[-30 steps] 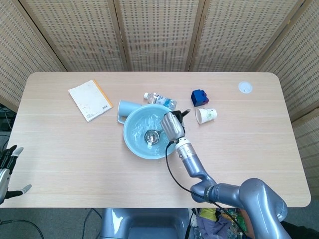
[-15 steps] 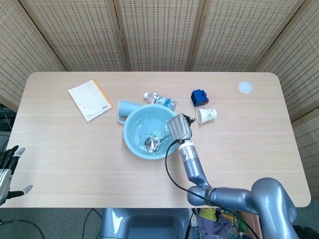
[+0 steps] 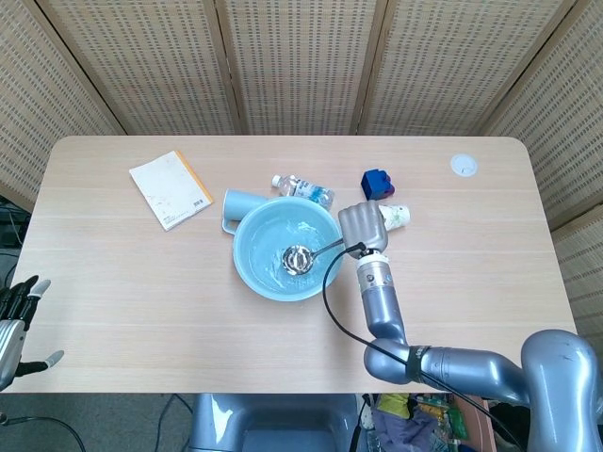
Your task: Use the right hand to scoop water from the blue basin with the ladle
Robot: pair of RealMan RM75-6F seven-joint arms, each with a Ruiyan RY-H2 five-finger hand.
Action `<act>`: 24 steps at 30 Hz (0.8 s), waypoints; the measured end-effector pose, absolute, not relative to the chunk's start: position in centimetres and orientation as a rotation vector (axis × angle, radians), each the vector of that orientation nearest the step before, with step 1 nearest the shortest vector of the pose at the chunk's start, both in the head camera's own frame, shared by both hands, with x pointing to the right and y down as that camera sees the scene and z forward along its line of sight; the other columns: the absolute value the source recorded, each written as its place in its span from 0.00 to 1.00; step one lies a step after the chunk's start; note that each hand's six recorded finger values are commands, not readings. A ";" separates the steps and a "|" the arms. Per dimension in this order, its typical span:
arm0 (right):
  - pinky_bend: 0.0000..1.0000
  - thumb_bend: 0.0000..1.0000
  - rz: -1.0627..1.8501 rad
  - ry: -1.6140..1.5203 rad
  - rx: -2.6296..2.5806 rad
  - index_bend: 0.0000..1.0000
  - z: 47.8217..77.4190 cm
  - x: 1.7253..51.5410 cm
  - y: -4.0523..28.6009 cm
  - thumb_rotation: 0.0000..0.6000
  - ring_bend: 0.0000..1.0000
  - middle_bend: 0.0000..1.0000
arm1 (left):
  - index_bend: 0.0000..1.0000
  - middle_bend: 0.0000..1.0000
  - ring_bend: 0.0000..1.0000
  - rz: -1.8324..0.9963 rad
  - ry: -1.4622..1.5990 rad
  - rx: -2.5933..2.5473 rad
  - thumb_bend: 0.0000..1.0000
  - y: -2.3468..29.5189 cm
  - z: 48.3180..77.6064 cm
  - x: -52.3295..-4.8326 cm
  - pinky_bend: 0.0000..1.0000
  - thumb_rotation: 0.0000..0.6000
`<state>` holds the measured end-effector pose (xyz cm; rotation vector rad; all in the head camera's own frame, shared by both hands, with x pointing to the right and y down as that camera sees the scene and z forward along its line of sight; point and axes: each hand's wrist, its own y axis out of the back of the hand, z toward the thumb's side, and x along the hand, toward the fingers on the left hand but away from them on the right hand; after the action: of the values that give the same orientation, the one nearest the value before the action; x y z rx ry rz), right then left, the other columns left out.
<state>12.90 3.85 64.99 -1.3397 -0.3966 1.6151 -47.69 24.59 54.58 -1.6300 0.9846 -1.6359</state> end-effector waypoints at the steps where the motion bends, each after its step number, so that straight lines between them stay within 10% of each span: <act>1: 1.00 0.83 1.620 -0.405 -1.352 0.80 64.8 12.9 3.8 1.00 0.97 1.00 | 0.00 0.00 0.00 -1.636 0.985 -1.631 0.00 24.6 54.6 -47.7 0.00 1.00; 24: 1.00 0.83 1.665 -0.497 -1.453 0.81 61.8 12.6 2.5 1.00 0.97 1.00 | 0.00 0.00 0.00 -1.644 0.986 -1.632 0.00 24.5 54.7 -47.8 0.00 1.00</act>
<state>12.58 2.52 61.76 -1.4529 -0.4971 1.6646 -47.78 24.51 54.67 -1.6317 0.9859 -1.6443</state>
